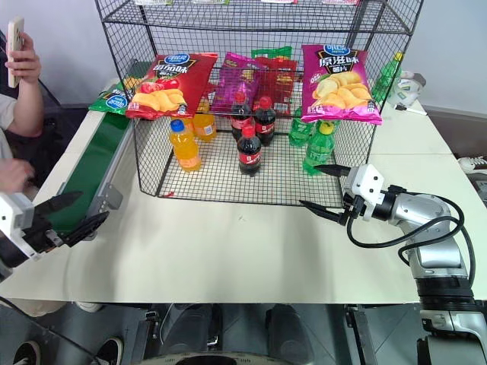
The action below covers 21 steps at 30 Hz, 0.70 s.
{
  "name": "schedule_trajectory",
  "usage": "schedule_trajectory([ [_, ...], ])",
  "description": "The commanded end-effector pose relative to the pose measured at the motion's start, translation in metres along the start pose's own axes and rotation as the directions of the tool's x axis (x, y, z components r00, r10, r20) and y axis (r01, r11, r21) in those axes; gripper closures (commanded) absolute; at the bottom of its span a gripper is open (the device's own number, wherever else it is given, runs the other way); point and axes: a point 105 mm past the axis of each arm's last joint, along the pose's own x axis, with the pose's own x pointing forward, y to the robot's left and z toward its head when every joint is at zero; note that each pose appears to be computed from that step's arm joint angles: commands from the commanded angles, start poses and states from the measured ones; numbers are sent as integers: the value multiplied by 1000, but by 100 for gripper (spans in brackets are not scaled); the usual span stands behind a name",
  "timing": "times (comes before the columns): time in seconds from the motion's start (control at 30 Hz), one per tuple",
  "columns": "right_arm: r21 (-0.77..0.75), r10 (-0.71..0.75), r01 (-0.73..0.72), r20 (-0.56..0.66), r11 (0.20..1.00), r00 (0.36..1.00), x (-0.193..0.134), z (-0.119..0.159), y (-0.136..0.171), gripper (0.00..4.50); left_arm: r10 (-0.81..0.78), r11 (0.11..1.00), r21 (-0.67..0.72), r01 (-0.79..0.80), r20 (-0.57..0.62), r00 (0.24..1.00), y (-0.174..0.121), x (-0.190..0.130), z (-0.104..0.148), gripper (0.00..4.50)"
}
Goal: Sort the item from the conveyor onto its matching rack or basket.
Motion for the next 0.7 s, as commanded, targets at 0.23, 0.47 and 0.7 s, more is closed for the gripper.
schedule_trajectory([
  [0.23,97,141,-154,136,983,981,20,29,22,8,139,936,325,-137,17,990,28,-18,20,0],
  [0.47,180,315,-358,228,916,921,41,53,58,8,252,737,644,-204,18,967,49,-27,27,0],
  [0.7,166,329,-373,241,913,913,59,57,70,8,288,552,819,-156,-12,957,52,-33,22,0],
])
